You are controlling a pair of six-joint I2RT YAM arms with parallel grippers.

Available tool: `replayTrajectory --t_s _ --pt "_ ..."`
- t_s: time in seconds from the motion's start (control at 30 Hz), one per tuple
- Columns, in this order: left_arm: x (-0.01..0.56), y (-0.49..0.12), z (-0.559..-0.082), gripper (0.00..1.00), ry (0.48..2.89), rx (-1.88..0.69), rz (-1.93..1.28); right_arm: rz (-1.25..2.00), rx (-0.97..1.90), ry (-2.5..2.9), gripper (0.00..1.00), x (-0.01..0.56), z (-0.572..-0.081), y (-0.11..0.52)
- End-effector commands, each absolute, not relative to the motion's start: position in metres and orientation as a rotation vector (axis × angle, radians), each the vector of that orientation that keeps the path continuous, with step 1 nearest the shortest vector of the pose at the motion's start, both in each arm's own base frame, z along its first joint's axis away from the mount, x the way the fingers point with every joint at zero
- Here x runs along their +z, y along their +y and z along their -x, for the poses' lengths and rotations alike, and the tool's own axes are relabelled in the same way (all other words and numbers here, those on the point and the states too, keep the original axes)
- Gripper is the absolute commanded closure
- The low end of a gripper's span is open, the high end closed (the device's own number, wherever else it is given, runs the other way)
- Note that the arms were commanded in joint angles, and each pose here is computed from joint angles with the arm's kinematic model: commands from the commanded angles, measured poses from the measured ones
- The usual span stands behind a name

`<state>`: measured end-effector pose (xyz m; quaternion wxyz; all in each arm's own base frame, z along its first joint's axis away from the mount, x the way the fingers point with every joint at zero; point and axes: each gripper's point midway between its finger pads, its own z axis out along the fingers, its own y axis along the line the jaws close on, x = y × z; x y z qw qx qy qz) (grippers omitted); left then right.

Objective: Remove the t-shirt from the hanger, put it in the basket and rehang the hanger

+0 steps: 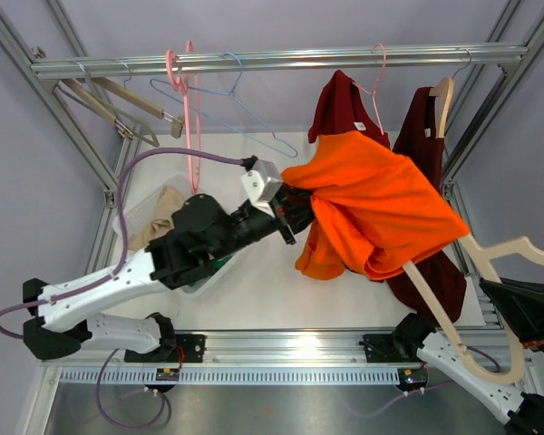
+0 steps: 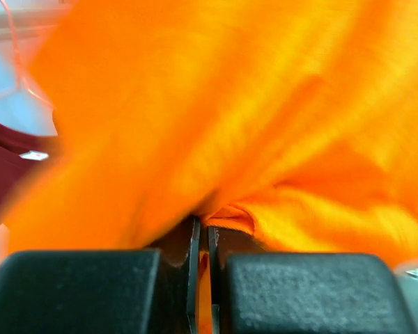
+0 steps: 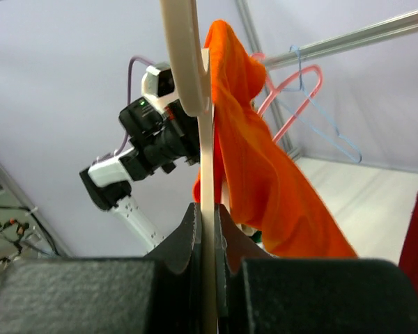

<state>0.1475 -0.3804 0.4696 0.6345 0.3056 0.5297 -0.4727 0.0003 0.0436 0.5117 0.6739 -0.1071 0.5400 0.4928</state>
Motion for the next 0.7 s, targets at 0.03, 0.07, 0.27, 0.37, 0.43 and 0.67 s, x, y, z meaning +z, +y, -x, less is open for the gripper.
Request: replayTrajectory --t_s 0.03,0.07,0.27,0.37,0.43,0.67 --pt "0.533 -0.32 -0.133 1.0 1.11 -1.061 -0.636 0.191 1.062 1.154 1.0 0.523 0.01 0.016" --pt "0.556 -0.3 -0.132 1.0 1.074 -1.027 -0.614 0.195 1.055 1.159 1.0 0.523 0.008 0.017" --pt "0.591 -0.227 -0.148 1.0 1.106 -0.79 -0.499 0.152 0.97 1.203 1.0 0.519 -0.022 0.026" --pt "0.598 -0.193 -0.157 1.0 1.112 -0.696 -0.412 0.166 0.95 1.221 1.0 0.518 -0.035 0.037" --pt "0.601 -0.179 -0.158 1.0 1.101 -0.664 -0.38 0.187 0.951 1.223 1.0 0.519 -0.039 0.044" --pt "0.566 -0.113 -0.183 1.0 1.047 -0.337 -0.202 0.298 0.996 1.258 1.0 0.513 -0.053 0.082"
